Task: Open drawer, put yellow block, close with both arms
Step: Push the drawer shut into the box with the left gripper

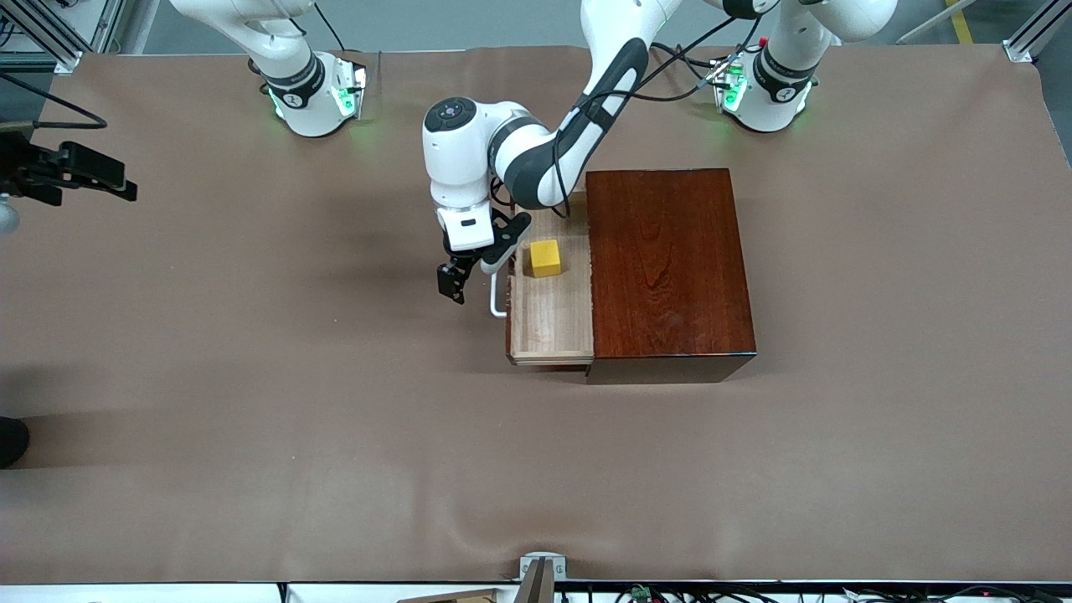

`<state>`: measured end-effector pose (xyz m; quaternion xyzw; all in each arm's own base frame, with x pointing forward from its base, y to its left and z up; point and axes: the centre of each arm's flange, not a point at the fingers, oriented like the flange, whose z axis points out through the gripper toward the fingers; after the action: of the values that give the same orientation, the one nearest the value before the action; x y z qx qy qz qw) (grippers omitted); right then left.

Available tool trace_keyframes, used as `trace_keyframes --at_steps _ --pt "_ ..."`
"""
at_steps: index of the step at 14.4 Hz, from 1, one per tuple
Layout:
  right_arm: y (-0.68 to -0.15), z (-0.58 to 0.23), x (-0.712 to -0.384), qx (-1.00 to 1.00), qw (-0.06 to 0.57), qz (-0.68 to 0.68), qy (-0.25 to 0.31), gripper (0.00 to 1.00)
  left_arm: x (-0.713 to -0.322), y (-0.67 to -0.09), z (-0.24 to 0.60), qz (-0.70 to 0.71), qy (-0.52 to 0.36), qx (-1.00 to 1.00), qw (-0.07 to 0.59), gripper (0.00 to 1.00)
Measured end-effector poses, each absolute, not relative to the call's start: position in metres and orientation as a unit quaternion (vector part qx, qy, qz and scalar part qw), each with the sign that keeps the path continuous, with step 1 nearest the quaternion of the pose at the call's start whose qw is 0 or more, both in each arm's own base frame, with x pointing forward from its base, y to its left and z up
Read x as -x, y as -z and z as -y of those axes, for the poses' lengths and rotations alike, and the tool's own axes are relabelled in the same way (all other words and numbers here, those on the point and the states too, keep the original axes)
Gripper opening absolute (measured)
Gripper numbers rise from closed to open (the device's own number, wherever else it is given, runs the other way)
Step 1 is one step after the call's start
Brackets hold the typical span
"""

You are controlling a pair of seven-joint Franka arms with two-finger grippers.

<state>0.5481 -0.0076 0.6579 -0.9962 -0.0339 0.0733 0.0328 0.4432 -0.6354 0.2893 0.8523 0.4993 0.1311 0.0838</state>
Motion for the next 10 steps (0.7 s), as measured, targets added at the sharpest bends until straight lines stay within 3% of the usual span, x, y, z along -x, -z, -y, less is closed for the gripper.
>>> trace_keyframes --at_steps 4,10 --pt "-0.653 0.013 -0.529 0.996 0.036 0.048 -0.065 1.00 -0.451 -0.289 0.620 -0.512 -0.139 -0.847 0.039 1.00" --pt "-0.651 0.014 -0.528 0.996 0.034 0.053 -0.065 1.00 -0.463 -0.283 0.590 -0.534 -0.146 -0.831 -0.047 1.00"
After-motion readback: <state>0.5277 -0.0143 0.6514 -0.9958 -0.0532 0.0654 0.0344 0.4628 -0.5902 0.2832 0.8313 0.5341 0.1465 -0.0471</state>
